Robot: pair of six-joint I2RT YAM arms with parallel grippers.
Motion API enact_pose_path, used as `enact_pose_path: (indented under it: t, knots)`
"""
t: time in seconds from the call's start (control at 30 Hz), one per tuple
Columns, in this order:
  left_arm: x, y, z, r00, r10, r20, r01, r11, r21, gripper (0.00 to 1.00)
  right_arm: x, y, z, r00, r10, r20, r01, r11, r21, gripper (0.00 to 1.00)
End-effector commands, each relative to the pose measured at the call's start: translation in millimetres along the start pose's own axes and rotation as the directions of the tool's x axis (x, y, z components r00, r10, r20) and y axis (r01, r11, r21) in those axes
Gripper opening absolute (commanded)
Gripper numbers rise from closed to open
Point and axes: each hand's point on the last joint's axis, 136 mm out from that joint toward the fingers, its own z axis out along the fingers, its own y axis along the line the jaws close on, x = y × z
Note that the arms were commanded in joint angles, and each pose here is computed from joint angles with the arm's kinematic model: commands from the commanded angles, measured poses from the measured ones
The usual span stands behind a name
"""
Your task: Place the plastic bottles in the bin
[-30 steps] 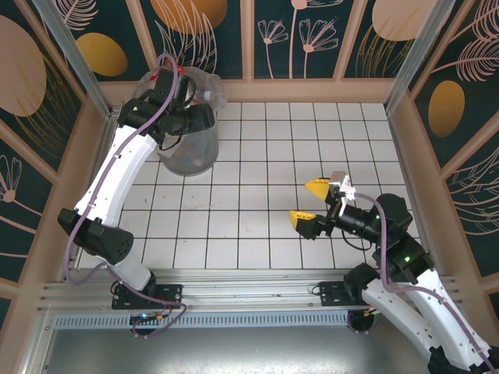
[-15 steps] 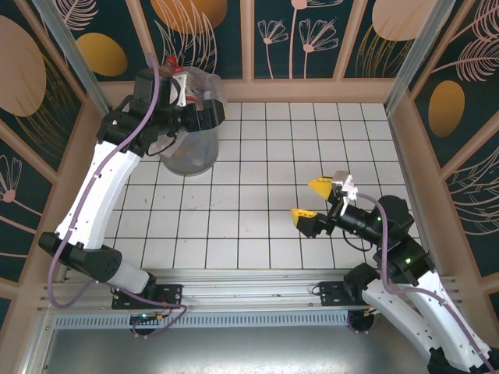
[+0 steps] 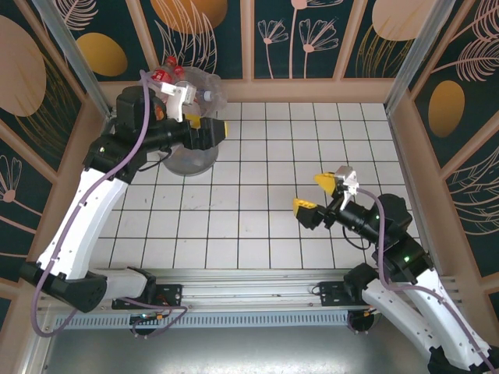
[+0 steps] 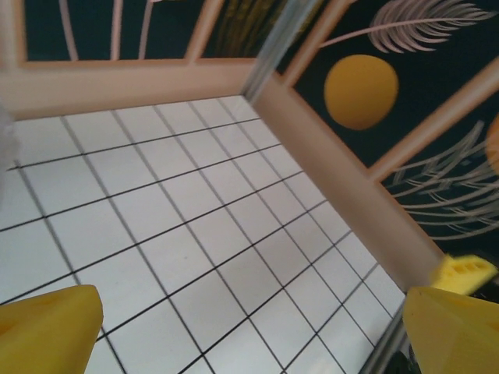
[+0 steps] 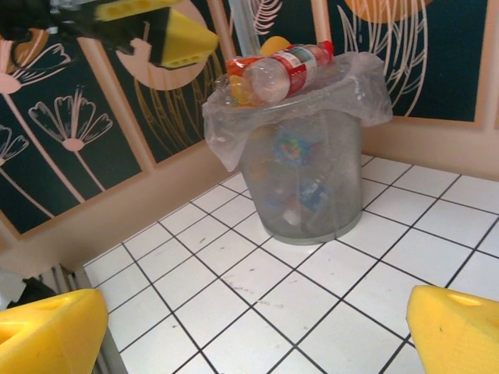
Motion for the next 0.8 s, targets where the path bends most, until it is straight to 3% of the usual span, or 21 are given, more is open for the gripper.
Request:
enact_pose_path:
  t: [0.0, 0.1, 0.27, 0.5, 0.77]
  knots:
    - [-17.0, -41.2, -19.4, 0.984, 0.142, 0.106, -0.159, 0.973, 0.167, 0.98, -18.9, -9.0, 3.6, 0.998, 0.015, 0.058, -0.018, 0.999, 0.051, 0.99]
    - [-18.3, -58.5, -32.4, 0.967, 0.204, 0.150, -0.234, 0.947, 0.222, 0.98, -26.5, -10.9, 6.2, 0.997, 0.013, 0.078, -0.018, 0.998, 0.060, 0.99]
    - [-28.8, -53.1, -55.5, 0.924, 0.241, 0.296, -0.282, 0.954, 0.103, 0.98, -34.1, -21.2, 6.8, 0.993, 0.016, 0.118, -0.030, 0.993, 0.115, 0.99]
    - [-5.3, 10.3, -76.0, 0.901, 0.236, 0.365, -0.163, 0.962, -0.218, 0.98, -36.2, -47.2, 3.6, 0.990, -0.018, 0.140, -0.019, 0.965, 0.261, 0.99]
    - [32.5, 61.6, -82.0, 0.899, 0.229, 0.373, -0.069, 0.916, -0.394, 0.98, -23.7, -80.3, 2.1, 0.987, -0.024, 0.160, -0.044, 0.909, 0.414, 0.99]
